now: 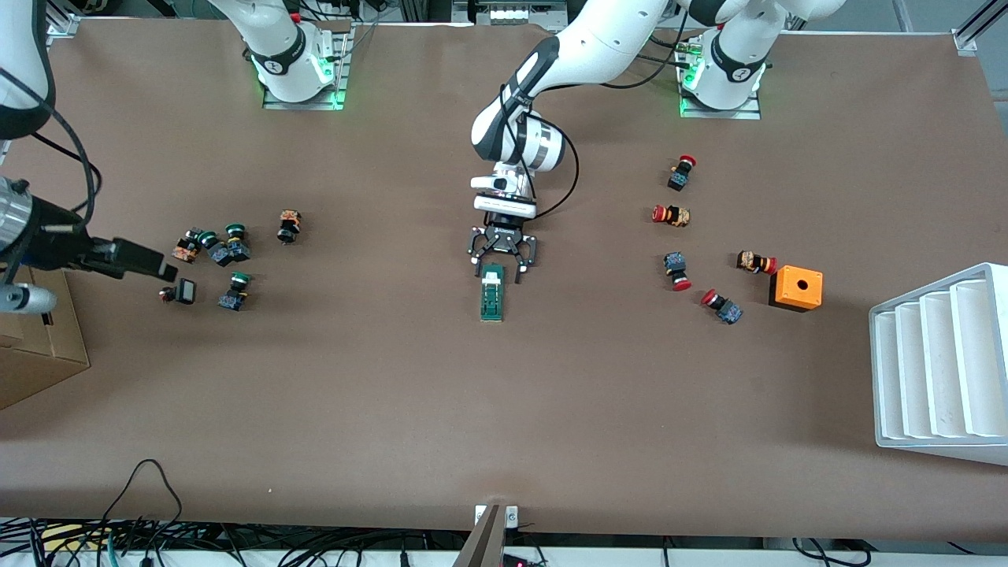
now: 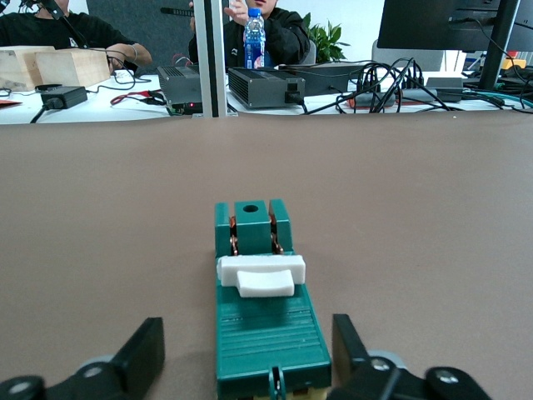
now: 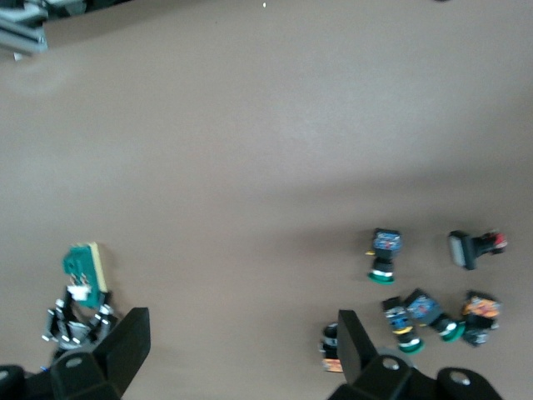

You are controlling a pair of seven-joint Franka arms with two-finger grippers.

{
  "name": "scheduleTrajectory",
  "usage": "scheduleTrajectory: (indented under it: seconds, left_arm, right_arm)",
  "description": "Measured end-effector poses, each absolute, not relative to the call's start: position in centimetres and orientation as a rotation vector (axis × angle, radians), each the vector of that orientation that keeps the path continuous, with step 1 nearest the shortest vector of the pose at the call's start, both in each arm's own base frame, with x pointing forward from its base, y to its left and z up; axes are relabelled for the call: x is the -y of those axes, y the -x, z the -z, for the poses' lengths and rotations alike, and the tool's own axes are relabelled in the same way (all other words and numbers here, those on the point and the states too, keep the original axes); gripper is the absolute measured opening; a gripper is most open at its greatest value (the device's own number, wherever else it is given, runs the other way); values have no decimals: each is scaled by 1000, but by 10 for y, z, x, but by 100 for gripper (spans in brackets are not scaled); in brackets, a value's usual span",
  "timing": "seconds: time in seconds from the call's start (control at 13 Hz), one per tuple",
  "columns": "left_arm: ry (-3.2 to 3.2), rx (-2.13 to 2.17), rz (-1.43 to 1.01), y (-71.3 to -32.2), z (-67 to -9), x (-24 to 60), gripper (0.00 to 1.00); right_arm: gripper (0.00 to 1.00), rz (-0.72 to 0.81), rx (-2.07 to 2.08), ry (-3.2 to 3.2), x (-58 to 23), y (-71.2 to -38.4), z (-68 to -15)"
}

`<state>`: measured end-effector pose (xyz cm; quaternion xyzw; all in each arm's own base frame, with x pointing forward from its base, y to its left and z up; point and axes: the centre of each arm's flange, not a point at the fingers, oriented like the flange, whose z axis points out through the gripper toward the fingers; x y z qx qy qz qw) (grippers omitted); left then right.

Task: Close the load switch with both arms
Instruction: 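Reach the right gripper toward the white lever on the switch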

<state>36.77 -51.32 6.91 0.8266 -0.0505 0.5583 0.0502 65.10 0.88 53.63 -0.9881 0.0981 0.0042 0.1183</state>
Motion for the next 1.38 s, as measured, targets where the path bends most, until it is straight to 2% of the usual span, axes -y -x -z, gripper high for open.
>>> scheduleTrajectory:
  seconds: [0.15,0.23,0.69,1.0,1.23,1.38]
  left_arm:
    - [-2515,152,-1701,-368,-70,514,88]
    - [-2514,152,-1702,-368,-70,514,83]
    - [-2512,154,-1702,-368,-70,514,74]
    - [-2510,156,-1701,-367,-70,515,70]
    - [-2506,159,-1701,-366,-71,517,62]
    - [-2503,161,-1702,-366,-71,517,61]
  right_arm:
    - [100,-37,-435,2850,-26,-663,-530]
    - [100,-45,-497,2836,-37,-668,-527]
    - [100,26,-868,2694,-119,-696,-494]
    - [100,70,-1057,2583,-164,-707,-474]
    - [100,91,-1192,2485,-184,-714,-470]
    - [100,95,-1279,2414,-203,-718,-466]
